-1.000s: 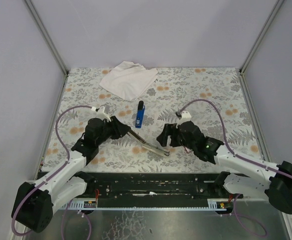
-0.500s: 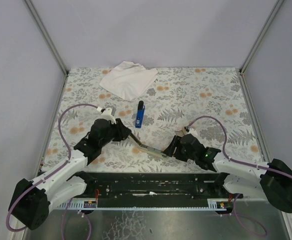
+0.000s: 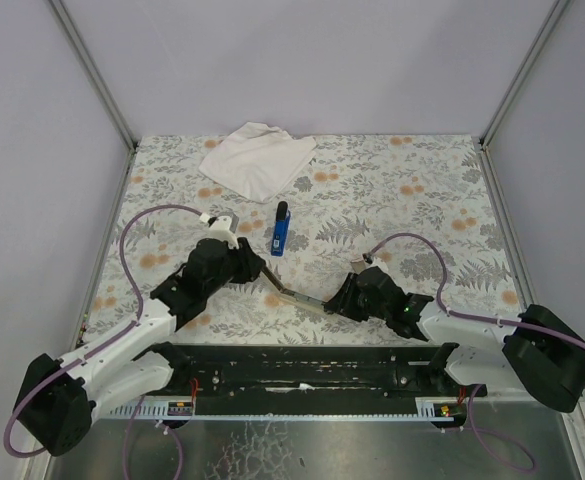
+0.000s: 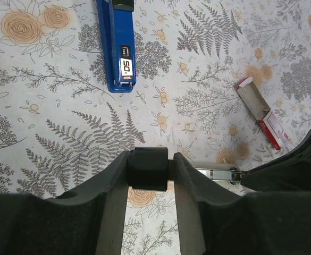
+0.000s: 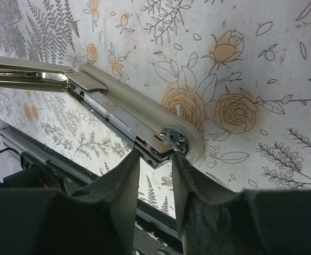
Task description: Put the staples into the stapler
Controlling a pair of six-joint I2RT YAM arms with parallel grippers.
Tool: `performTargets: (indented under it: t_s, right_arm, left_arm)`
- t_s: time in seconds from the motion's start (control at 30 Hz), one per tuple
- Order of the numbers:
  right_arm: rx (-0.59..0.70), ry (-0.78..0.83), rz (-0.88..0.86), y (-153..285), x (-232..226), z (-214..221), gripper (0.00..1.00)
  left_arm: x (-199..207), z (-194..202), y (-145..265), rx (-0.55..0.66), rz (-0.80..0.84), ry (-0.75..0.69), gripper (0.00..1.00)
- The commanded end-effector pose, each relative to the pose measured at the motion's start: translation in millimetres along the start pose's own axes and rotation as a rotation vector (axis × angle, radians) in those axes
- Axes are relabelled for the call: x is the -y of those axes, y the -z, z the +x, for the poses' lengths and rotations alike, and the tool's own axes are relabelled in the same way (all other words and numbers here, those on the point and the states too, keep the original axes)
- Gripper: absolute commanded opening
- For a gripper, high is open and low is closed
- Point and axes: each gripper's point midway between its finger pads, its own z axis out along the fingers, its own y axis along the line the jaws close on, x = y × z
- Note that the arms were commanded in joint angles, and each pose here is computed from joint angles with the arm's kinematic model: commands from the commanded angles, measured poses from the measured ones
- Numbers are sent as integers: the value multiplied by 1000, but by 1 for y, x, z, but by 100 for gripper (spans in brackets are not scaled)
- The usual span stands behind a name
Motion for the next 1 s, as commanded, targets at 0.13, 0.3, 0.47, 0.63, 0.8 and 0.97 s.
performTargets:
  t_s: [0.13,0.3,0.47,0.63,0.8,0.97]
  right_arm:
    - [22,-3,-34,-5,-9,-5,32]
    - [29,14,-26,-8,-6,-6,31]
    - [39,26,-21,-8,-5,-8,31]
    - [56,38,-4,-6,-2,-11,31]
    - [76,46,10,-4,1,-15,31]
    - [101,69,26,-3,4,-19,31]
  left_arm:
    - [48,-15,9,61,-5,-102,20]
    - [77,5,3,19,-24,-162,28]
    - [95,26,-8,-21,-111,-173,37]
    - [120,51,-16,-58,-128,-225,47]
    - [128,68,-23,-94,-130,-247,53]
    - [136,73,-22,-106,-50,-275,72]
